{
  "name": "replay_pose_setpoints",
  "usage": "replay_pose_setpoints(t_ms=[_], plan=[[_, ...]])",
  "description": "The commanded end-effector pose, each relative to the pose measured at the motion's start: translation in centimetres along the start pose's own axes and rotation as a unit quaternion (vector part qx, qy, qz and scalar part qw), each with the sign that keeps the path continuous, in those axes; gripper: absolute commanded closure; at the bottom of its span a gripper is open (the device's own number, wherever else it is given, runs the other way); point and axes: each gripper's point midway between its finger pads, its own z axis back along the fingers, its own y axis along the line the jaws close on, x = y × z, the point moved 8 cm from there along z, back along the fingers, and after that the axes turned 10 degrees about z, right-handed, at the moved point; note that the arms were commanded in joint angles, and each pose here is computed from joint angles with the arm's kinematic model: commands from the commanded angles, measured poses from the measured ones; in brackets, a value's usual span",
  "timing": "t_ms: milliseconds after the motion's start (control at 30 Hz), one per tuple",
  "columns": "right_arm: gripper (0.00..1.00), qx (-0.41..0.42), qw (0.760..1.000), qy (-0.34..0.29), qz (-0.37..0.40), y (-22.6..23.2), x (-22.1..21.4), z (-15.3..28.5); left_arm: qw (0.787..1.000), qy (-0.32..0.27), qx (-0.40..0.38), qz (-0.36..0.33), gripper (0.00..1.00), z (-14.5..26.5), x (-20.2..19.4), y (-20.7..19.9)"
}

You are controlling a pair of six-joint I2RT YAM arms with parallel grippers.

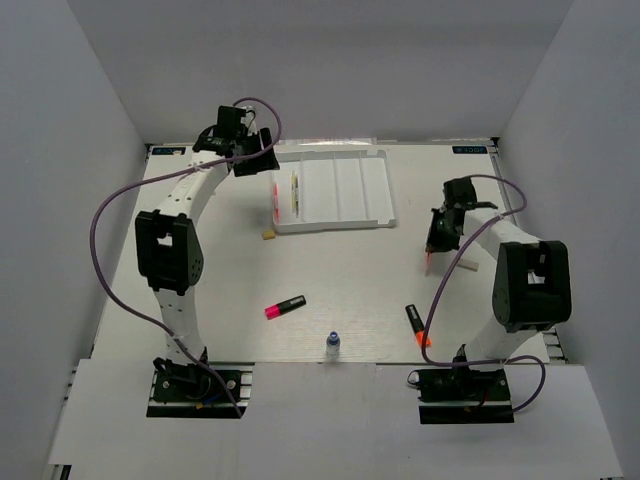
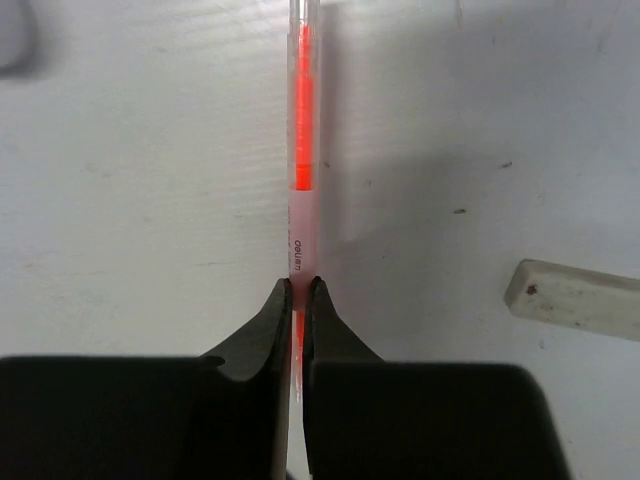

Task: Sort the stationery into containers
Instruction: Place the pen in the storage box.

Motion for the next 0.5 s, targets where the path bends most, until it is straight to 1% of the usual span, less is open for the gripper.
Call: replay_pose_setpoints(t_ms=[0, 33, 67, 100, 133, 167, 200, 233, 267, 300, 333, 367, 400, 433, 467], plan=[[1.00, 0.047, 0.993, -0.102, 0.044, 1.8, 6.0, 5.7, 0.998, -0.037, -0.059, -0.009, 0.24, 4.8, 1.8, -0.9], [1.00, 0.091, 0.988, -0.112, 0.062, 3.3, 6.7, 6.5, 0.997, -0.030, -0.064, -0.010, 0.24, 5.2, 1.1, -0.7], [1.00, 0.113, 0.983, -0.124, 0.073, 4.0, 7.7, 7.2, 0.996, -0.035, -0.083, -0.008, 0.24, 5.6, 1.2, -0.5], [1.00, 0.137, 0.976, -0.146, 0.086, 5.4, 9.7, 8.2, 0.996, -0.036, -0.087, -0.003, 0.23, 5.8, 1.1, 0.1], [1.00, 0.181, 0.968, -0.146, 0.096, 6.8, 10.5, 8.6, 0.995, -0.037, -0.098, -0.002, 0.23, 6.2, 0.8, 0.0], [1.00, 0.207, 0.961, -0.144, 0.115, 9.0, 11.0, 8.9, 0.994, -0.045, -0.102, 0.007, 0.22, 6.7, 0.4, 0.6], [1.00, 0.228, 0.953, -0.157, 0.125, 10.5, 12.8, 9.0, 0.993, -0.048, -0.105, 0.021, 0.19, 7.1, 0.4, 1.0], [1.00, 0.235, 0.949, -0.165, 0.132, 11.5, 13.6, 9.0, 0.993, -0.048, -0.109, 0.024, 0.11, 7.3, 0.1, 1.0], [1.00, 0.240, 0.943, -0.179, 0.143, 12.6, 14.5, 9.0, 0.992, -0.050, -0.109, 0.030, 0.10, 7.2, -0.1, 1.8], [1.00, 0.254, 0.938, -0.164, 0.168, 15.5, 14.3, 7.7, 0.991, -0.054, -0.119, 0.033, 0.09, 8.0, 0.0, 1.9], [1.00, 0.266, 0.927, -0.193, 0.179, 17.3, 16.1, 8.9, 0.991, -0.051, -0.121, 0.034, 0.08, 8.1, -0.2, 1.9], [1.00, 0.284, 0.917, -0.199, 0.195, 20.0, 16.1, 9.1, 0.991, -0.052, -0.116, 0.037, 0.08, 8.2, -0.4, 2.4], [1.00, 0.291, 0.914, -0.207, 0.192, 21.6, 17.2, 8.4, 0.991, -0.054, -0.121, 0.034, 0.08, 8.5, -0.5, 2.4], [1.00, 0.302, 0.907, -0.213, 0.202, 23.4, 17.3, 8.1, 0.990, -0.061, -0.122, 0.034, 0.08, 8.8, -0.4, 2.7], [1.00, 0.301, 0.907, -0.211, 0.205, 24.6, 17.6, 6.0, 0.991, -0.057, -0.120, 0.034, 0.08, 8.7, -0.8, 2.9]])
